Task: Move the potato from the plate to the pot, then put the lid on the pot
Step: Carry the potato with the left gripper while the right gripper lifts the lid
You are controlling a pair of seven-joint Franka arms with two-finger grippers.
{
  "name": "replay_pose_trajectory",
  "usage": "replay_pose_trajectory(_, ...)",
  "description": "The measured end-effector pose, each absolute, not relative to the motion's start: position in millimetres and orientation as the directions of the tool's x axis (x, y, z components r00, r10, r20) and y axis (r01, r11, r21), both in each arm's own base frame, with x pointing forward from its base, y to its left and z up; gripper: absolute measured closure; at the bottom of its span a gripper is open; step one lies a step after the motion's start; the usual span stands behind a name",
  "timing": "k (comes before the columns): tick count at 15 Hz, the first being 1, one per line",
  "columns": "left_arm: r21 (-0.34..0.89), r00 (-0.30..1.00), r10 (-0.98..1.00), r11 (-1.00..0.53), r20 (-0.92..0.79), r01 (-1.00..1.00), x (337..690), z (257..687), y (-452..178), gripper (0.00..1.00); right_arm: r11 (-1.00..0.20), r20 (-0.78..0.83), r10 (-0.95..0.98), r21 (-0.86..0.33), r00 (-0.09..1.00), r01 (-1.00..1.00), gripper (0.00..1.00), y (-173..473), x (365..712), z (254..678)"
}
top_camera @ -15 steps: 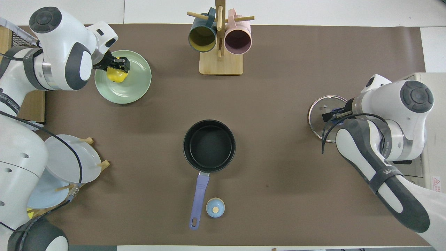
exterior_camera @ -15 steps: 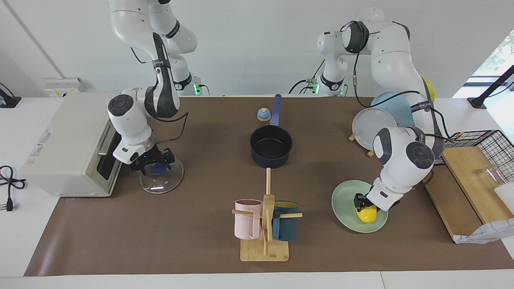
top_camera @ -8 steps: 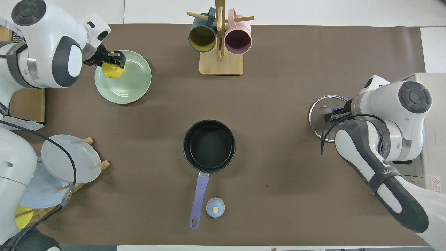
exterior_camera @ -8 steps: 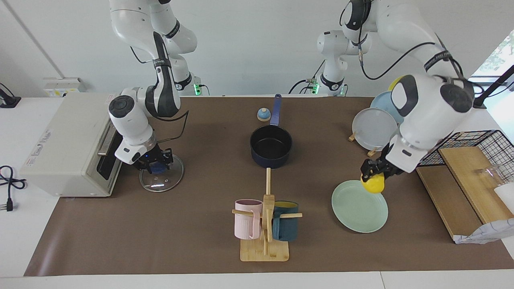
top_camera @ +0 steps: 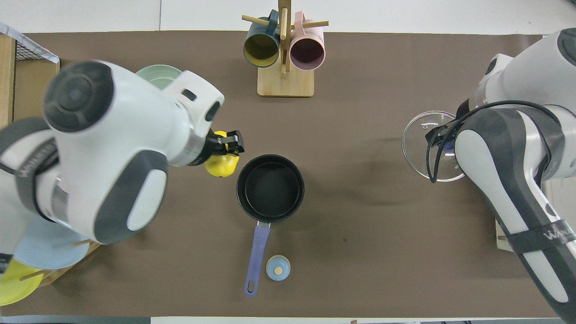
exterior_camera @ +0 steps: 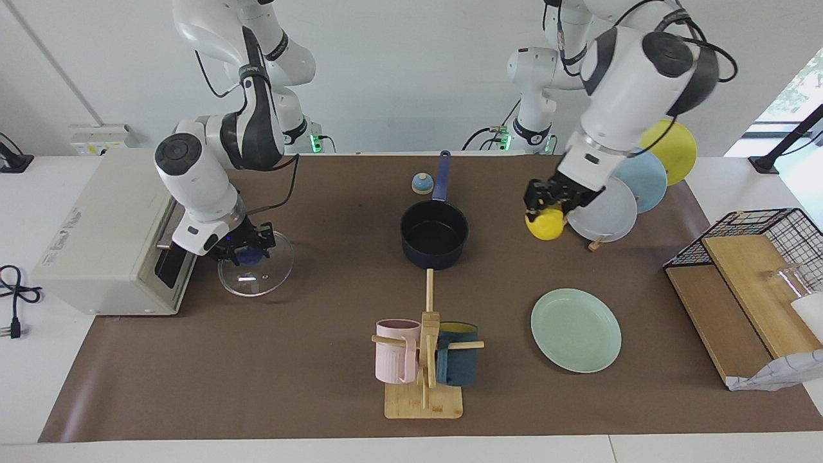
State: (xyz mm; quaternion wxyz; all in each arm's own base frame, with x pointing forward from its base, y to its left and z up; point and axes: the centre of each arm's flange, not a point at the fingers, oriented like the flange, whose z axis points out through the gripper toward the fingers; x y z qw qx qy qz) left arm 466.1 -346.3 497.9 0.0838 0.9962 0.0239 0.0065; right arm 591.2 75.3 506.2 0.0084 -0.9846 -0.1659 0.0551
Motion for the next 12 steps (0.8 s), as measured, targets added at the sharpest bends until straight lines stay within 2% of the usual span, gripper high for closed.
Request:
replay_pose_trajectory(2, 0.166, 0.999, 0.038, -0.986, 0.010, 0.035, 443.2, 454.2, -367.7, 0.38, -0.952, -0.099, 0.306, -0.033, 0.947, 0.304, 0.34, 105.4, 585.2, 522.8)
replay_pose_trajectory(4, 0.169, 0.999, 0.037, -0.985, 0.018, 0.033, 441.9, 422.1, -374.1, 0.38, -0.952, -0.093, 0.305, -0.033, 0.948, 0.303, 0.34, 140.7, 577.5, 527.3)
replay_pose_trajectory(8, 0.164, 0.999, 0.046, -0.986, 0.017, 0.042, 449.9, 401.7, -371.6, 0.38, -0.951, -0.090, 0.309, -0.033, 0.947, 0.307, 0.34, 158.3, 572.2, 529.7)
replay_pose_trajectory(12, 0.173, 0.998, 0.037, -0.985, 0.058, 0.026, 440.8, 371.0, -371.8, 0.38, -0.950, -0.089, 0.311, -0.034, 0.946, 0.310, 0.34, 159.8, 571.7, 529.8)
